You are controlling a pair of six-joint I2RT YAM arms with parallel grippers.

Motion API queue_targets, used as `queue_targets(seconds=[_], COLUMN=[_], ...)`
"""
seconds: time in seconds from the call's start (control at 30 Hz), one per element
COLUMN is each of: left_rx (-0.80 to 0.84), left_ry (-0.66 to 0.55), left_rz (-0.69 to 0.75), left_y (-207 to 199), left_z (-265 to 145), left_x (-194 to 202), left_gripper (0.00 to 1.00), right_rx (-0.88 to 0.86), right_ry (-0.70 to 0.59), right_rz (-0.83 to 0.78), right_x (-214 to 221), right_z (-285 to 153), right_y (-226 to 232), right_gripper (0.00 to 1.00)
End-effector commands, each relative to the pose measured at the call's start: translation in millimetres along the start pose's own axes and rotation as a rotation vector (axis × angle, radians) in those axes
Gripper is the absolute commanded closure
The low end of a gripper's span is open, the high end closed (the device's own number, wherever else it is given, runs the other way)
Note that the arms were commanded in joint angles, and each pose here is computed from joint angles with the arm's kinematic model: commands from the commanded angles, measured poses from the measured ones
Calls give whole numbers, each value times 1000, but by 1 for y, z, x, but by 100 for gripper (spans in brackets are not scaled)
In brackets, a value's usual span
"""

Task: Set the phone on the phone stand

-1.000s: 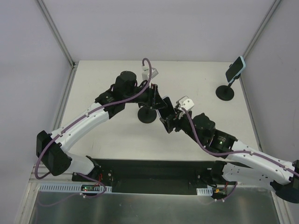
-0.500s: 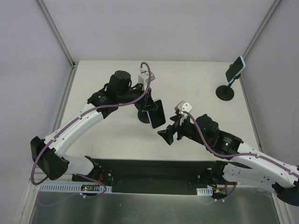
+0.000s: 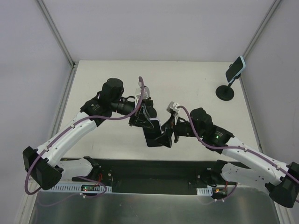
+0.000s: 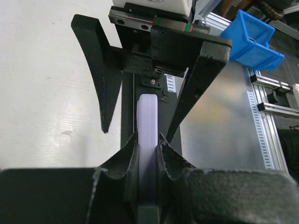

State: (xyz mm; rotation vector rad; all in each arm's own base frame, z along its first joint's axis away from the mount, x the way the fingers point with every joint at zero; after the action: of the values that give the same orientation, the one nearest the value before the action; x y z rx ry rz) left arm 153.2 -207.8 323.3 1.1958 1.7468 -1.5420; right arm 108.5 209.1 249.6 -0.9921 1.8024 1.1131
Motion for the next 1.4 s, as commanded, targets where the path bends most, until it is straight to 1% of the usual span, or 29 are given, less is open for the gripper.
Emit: queue_targets(seconds=[0.0,0.03,0.1,0.13,0.17,0.2,0.23,0.27,0.3,0.33,0.37,0.43,0.47,0.5,0.53,0.6,0.73,0.77,0.8,0.9,1.1,1.17,1.2,1.23,1.3,1.33,1.37], left_rx=[136,132,112,107,90,78,65,48,33,31,34,47,49,50,53,70,117,121,130,167,195,200,195,193,171,135,105], left_ry=[-45,-50,-67,-73,-88,-97,-102,-103,-105,-105,-105,-105,-105,-101,-99,-85,-63,-61,-60,-47,-30,-31,-37,-42,-54,-67,-77], left_rz=[124,121,111,109,123,119,120,115,110,108,111,114,119,112,111,81,34,34,48,50,60,60,66,79,103,108,117], left_y=[-13,-14,-16,-18,-18,-20,-19,-16,-15,-15,-16,-19,-19,-18,-17,-12,-11,-11,-12,-14,-17,-18,-20,-21,-22,-21,-19], left_z=[-1,-1,-2,-3,-3,-5,-5,-4,-4,-4,-4,-6,-5,-5,-4,-1,3,2,2,2,6,6,5,4,2,2,2], left_x=[-9,-10,-14,-15,-17,-15,-13,-11,-11,-11,-12,-12,-12,-11,-12,-11,-13,-13,-12,-10,-5,-8,-9,-10,-10,-11,-11], left_gripper=[100,100,100,100,100,100,100,94,71,61,52,45,46,50,65,72,73,72,70,59,62,73,76,83,90,100,100], right_rx=[-235,-271,-313,-331,-331,-332,-313,-309,-304,-295,-287,-255,-252,-250,-262,-275,-311,-305,-297,-267,-245,-253,-258,-266,-261,-258,-249], right_ry=[-117,-119,-116,-109,-95,-102,-110,-118,-128,-142,-170,-201,-218,-227,-234,-240,-231,-234,-241,-249,-260,-267,-263,-257,-215,-206,-174], right_rz=[-11,-8,10,16,31,32,45,42,36,18,-1,-27,-43,-47,-52,-46,-59,-61,-72,-98,-117,-119,-123,-124,-113,-132,-122], right_x=[-24,-24,-23,-22,-20,-21,-22,-23,-23,-24,-26,-25,-28,-30,-34,-39,-44,-44,-46,-52,-57,-58,-58,-61,-58,-59,-54], right_z=[9,11,18,20,25,27,28,27,26,25,21,19,16,15,13,12,14,14,14,10,8,9,11,13,15,16,17], right_y=[19,21,21,21,19,19,18,18,17,17,18,16,17,17,19,22,25,24,24,24,24,25,25,25,24,24,23], right_gripper=[33,46,56,71,82,97,99,99,99,99,99,99,99,99,99,99,99,99,99,99,99,99,99,99,99,99,99])
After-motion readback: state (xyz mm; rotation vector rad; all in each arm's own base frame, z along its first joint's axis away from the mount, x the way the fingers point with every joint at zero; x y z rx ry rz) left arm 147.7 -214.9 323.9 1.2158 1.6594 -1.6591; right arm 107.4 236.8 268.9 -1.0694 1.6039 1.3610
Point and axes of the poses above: each gripper's point midway between its finger pads, its own z axis out along the fingers, its own y axis along the line the jaws close on, x = y × z, the point moved 9 cm from there along -z, back along the fingers, and after that the axes turned 3 degrees about -z, right-handed, at the moved point
